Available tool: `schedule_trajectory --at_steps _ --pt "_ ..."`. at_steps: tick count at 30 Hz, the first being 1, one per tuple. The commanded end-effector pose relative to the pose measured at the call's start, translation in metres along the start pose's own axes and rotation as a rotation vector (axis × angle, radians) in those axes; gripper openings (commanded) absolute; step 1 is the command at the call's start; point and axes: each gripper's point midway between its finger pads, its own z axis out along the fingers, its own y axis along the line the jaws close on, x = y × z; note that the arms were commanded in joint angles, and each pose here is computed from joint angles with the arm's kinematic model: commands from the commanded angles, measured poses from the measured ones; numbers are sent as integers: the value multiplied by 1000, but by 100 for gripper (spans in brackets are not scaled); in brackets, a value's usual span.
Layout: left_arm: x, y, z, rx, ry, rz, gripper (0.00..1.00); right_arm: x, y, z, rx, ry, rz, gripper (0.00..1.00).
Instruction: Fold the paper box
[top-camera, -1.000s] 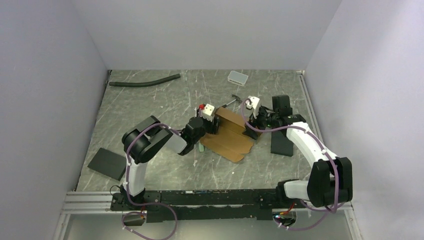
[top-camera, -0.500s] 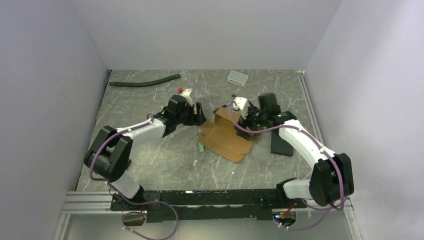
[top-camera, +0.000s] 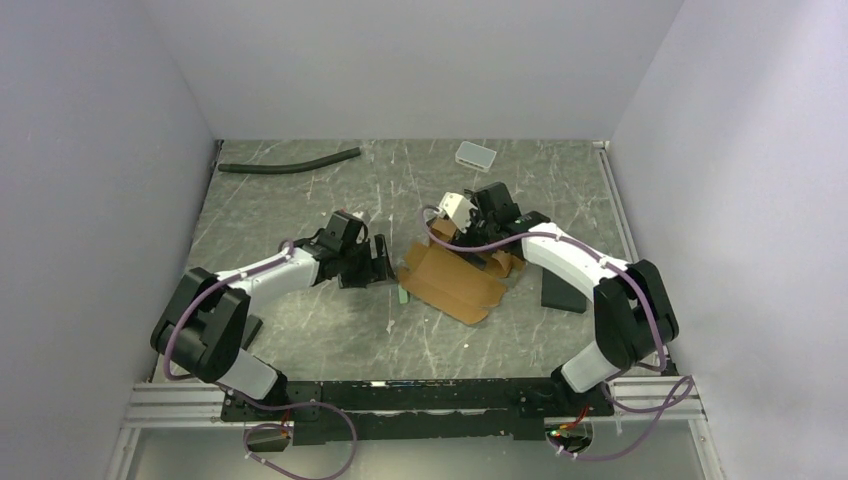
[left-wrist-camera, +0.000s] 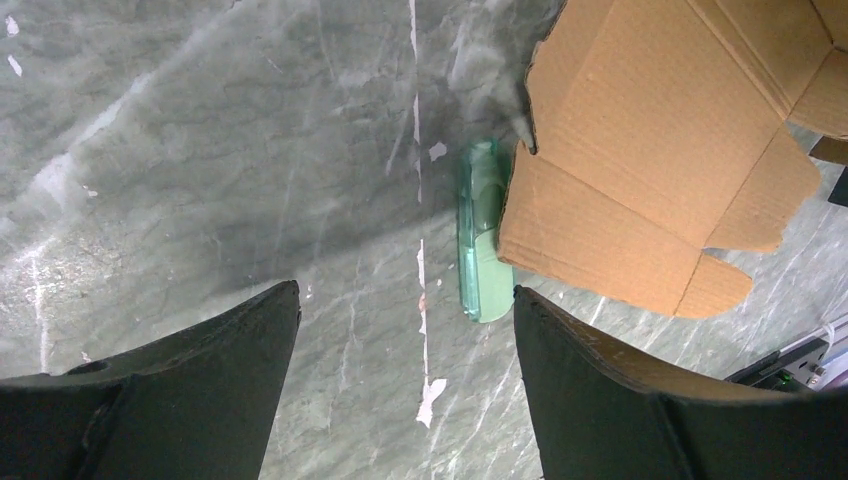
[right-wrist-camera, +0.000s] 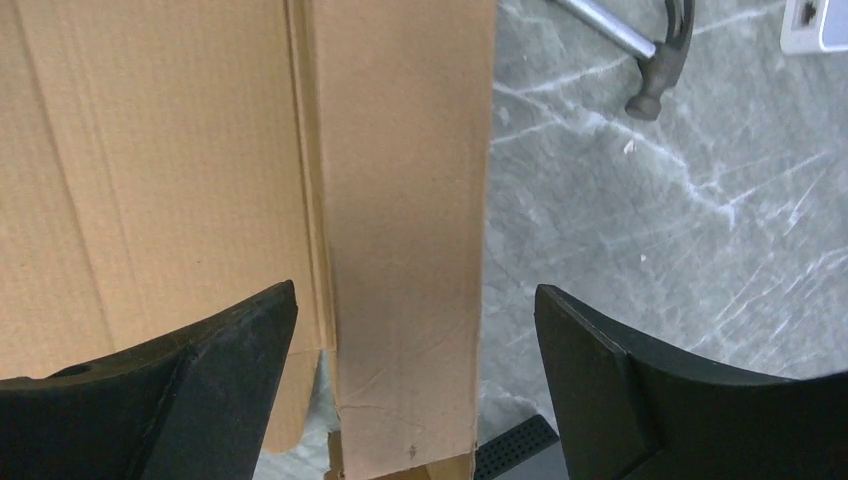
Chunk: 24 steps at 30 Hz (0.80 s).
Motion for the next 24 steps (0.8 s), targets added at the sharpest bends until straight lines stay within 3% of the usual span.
schedule_trajectory --at_steps 1,6,9,17,21,24 --pt "-9 -10 -6 43 -26 -19 83 -16 -27 -8 72 -51 74 91" --pt "-25 -15 -13 81 -106 76 83 -14 -25 -10 -13 -83 111 86" --pt "-48 -28 -22 139 -195 176 83 -24 -9 -24 -140 -155 113 89" --pt "-109 -111 -76 463 -584 687 85 -15 -21 -98 -269 -409 272 99" --pt "-124 -125 -70 456 -619 863 84 2 -28 -104 -222 -418 315 99" --pt "-134 -121 -54 399 -590 889 84 11 -27 -100 -227 -413 337 99"
